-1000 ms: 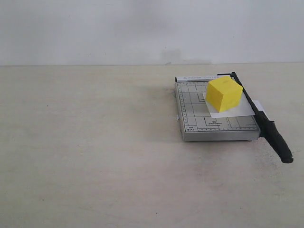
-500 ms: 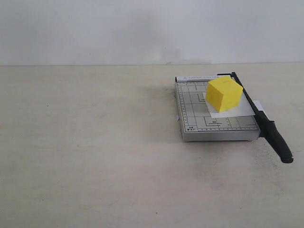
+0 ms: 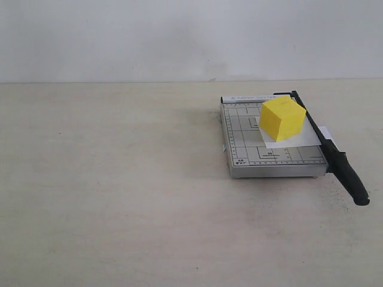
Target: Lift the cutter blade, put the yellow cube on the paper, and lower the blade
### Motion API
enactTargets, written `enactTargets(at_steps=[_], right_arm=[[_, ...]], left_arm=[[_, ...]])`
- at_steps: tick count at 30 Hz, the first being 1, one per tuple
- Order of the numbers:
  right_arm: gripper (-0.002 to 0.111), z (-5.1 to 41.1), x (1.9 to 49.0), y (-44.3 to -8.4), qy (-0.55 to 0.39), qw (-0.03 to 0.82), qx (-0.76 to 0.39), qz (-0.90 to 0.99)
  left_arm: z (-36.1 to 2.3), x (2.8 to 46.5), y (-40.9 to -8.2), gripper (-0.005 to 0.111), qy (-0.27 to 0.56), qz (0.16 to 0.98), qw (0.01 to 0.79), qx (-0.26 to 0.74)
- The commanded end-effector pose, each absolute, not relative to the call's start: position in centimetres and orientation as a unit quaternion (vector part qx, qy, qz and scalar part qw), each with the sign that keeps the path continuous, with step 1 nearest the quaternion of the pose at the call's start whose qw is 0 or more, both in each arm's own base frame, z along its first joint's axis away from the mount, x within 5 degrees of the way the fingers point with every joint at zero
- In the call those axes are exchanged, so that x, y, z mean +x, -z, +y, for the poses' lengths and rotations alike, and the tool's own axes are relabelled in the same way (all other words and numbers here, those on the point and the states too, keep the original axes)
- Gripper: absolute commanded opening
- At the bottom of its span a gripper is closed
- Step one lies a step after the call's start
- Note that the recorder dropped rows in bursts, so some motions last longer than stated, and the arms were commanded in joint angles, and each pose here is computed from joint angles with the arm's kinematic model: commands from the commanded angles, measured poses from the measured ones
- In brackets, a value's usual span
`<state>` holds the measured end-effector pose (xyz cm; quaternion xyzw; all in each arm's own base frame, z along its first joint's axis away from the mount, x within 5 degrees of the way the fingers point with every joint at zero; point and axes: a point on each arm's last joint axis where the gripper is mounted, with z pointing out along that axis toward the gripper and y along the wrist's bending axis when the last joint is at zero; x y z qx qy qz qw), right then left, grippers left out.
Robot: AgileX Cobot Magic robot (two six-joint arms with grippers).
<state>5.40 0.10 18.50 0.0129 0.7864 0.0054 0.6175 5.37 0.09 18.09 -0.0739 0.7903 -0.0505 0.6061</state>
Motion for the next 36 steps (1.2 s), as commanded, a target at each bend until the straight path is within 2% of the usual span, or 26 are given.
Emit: enactTargets(at_steps=[1, 36], right_arm=[[0.0, 0.08, 5.41, -18.44, -0.003, 0.621, 0.012, 0.784], [0.0, 0.08, 5.41, -18.43, -0.003, 0.62, 0.012, 0.784]], left_arm=[[0.25, 5.25, -17.87, 0.004, 0.036, 0.8, 0.594, -0.078], [0.18, 5.17, -17.65, 0.004, 0.051, 0.805, 0.582, -0.099]])
